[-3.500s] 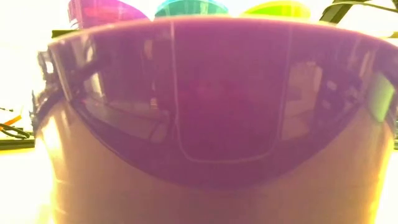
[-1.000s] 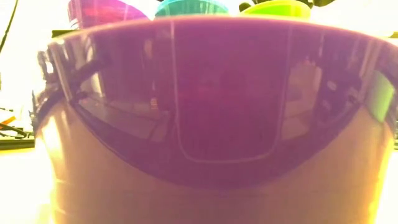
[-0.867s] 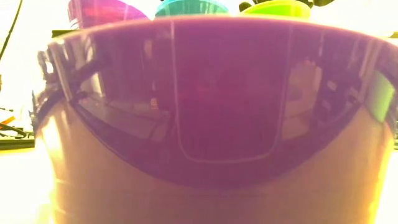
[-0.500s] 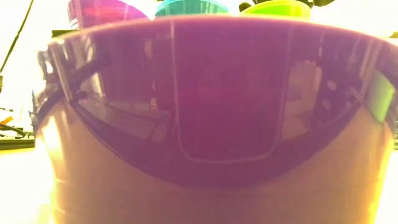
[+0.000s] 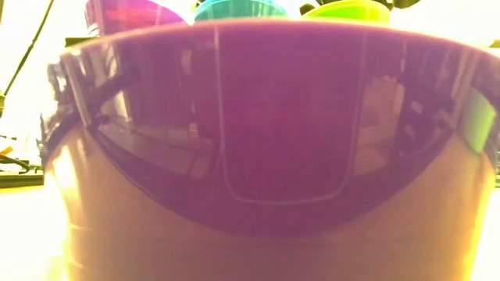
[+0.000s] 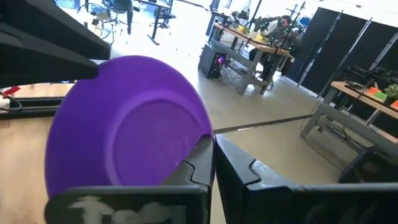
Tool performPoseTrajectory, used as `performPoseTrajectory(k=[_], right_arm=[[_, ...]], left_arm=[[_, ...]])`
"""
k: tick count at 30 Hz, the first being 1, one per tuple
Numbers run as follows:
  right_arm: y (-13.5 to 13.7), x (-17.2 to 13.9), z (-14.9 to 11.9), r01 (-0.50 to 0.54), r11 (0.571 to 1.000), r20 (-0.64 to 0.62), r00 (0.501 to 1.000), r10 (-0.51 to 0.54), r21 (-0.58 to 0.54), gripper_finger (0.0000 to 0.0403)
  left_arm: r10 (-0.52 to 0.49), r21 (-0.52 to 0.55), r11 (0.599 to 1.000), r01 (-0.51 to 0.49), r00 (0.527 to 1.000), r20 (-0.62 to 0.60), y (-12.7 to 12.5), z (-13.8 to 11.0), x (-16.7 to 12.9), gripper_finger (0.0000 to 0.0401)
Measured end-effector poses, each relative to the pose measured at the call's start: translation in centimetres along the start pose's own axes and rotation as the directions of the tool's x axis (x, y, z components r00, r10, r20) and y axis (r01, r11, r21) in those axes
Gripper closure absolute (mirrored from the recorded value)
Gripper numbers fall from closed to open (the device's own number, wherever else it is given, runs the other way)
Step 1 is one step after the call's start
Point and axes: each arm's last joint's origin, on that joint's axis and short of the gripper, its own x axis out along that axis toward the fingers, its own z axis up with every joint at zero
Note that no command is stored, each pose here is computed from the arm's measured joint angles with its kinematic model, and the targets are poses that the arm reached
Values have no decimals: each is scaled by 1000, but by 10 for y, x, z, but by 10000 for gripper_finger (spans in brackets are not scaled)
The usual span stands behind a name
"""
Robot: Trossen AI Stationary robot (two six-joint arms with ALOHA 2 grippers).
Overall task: Pick & Place Mini bowls
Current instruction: Stack the top violet bowl on the violet bowl on the shelf
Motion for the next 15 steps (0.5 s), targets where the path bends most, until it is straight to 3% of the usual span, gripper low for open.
performPoseTrajectory(k=[11,15], right_arm=[[5,-1,1,-17,1000,5,1000,17,-10,394],[7,-1,2,-24,1000,8,1000,24,-10,394]], left_arm=[[20,-32,999,-20,1000,-20,2,-6,9,323],[16,-14,1000,-17,999,-31,2,-7,9,362]])
